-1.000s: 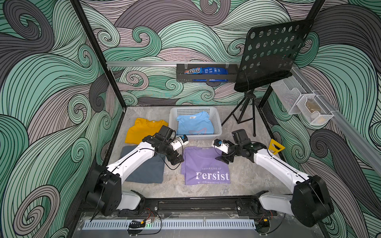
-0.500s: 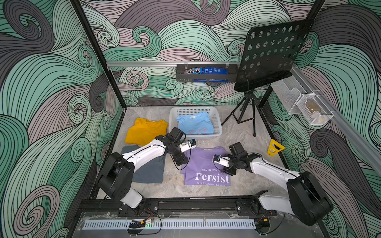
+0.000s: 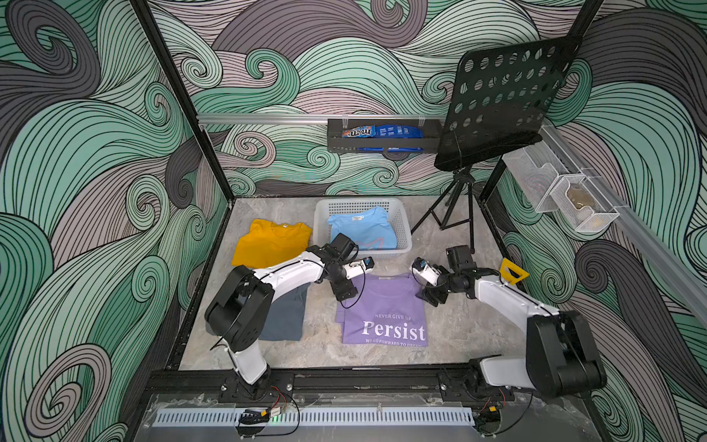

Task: Put the folded t-shirts into the basket
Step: Adjust the T-shirt at the center of the board.

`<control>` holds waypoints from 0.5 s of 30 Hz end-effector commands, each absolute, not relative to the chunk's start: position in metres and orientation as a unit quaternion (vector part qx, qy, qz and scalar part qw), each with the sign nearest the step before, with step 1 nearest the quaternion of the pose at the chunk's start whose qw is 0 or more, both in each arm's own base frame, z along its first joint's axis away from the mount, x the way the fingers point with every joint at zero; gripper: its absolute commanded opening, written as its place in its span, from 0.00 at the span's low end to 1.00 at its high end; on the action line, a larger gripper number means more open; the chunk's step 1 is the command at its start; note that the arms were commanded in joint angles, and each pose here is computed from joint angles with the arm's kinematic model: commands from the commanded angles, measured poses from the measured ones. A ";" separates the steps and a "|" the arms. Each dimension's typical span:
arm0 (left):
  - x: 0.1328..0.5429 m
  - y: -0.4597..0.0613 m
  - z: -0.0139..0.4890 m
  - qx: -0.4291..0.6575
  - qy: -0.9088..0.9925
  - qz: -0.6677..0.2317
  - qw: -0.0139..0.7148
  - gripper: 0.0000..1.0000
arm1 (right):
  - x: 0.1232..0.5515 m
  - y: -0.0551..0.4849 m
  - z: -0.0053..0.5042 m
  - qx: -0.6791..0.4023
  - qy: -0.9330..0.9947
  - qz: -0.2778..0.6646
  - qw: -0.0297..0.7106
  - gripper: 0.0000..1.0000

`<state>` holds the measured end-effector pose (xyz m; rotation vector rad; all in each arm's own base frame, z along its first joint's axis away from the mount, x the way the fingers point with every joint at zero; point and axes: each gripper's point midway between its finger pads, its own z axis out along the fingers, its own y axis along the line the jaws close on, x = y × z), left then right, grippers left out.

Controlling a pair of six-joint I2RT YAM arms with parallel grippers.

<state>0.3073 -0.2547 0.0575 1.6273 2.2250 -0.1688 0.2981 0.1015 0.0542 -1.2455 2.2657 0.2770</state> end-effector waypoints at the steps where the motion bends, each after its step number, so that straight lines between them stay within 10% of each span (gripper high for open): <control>1: 0.316 -0.252 0.050 0.590 0.788 -0.031 0.174 0.90 | 0.314 0.107 0.060 -0.419 0.855 0.130 0.275 0.79; 15: 0.240 -0.253 0.033 0.654 0.744 -0.054 0.125 0.90 | 0.307 0.101 0.045 -0.418 0.864 0.124 0.251 0.80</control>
